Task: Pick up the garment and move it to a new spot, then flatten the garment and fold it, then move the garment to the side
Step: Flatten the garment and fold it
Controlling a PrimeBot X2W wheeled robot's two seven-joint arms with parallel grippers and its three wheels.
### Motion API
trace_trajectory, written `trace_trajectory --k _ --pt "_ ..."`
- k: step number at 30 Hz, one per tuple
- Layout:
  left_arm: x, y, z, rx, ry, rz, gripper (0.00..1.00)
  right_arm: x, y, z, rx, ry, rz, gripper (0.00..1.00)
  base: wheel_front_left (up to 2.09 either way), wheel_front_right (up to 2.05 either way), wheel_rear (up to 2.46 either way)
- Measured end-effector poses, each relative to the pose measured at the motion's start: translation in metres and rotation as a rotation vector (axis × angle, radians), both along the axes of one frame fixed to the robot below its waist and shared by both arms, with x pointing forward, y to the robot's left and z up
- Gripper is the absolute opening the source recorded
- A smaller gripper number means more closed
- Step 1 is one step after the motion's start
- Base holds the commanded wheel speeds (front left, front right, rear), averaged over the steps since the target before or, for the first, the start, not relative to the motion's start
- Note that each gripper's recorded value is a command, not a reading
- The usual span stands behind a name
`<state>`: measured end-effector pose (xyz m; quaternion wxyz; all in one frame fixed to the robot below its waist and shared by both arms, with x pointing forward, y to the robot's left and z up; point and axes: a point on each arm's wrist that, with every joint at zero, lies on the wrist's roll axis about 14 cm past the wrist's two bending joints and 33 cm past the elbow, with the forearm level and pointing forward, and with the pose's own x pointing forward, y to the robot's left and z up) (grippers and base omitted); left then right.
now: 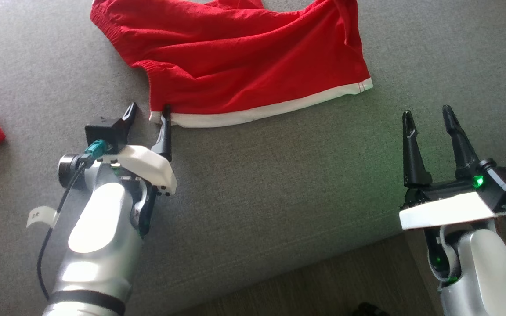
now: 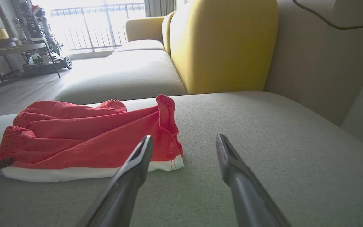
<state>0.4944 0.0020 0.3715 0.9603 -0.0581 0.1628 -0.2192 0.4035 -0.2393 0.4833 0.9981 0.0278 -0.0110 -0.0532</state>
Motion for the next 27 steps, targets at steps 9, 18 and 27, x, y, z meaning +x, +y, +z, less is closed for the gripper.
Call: trace_trajectory --k 9,18,27 --pt "-0.003 -0.002 0.002 -0.014 0.007 -0.024 0.00 0.011 0.007 0.004 0.006 -0.017 0.025 1.00 0.00 0.00 0.00" --pt "-0.011 0.008 0.022 -0.060 -0.040 0.012 0.00 0.032 0.016 -0.031 0.113 0.070 0.038 1.00 0.00 0.00 0.00" --pt "-0.024 0.018 0.039 -0.078 -0.092 0.027 0.00 0.068 0.039 -0.064 0.251 0.165 0.066 1.00 0.00 0.00 0.00"
